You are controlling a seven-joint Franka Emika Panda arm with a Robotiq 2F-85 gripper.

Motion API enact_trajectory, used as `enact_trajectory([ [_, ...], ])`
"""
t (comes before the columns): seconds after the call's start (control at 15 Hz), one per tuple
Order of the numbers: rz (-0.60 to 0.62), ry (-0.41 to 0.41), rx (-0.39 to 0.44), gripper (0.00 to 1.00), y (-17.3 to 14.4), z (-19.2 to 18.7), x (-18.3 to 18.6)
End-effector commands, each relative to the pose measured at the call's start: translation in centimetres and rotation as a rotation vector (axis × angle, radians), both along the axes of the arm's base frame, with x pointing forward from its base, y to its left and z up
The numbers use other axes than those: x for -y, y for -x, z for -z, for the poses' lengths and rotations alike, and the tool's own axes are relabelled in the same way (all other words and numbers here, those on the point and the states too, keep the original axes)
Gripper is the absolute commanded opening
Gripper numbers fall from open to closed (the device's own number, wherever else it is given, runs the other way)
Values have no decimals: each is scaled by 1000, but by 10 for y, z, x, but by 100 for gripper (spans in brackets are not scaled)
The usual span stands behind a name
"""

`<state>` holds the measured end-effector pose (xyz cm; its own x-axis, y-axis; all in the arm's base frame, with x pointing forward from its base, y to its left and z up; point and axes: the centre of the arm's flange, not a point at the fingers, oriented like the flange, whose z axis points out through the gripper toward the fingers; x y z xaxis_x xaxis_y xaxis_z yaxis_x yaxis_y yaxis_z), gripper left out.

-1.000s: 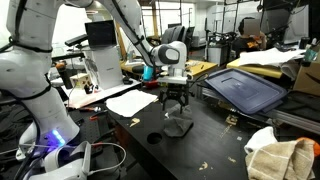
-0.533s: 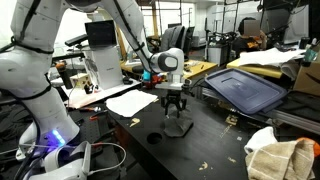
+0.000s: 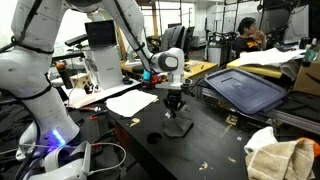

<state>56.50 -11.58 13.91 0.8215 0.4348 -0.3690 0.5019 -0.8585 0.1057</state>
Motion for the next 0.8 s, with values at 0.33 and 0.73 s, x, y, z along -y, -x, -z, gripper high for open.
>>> enact_trajectory([
  [0.33,67,44,77,1,-14,-42,28],
  [0.73,162,170,298,1,-49,-56,69],
])
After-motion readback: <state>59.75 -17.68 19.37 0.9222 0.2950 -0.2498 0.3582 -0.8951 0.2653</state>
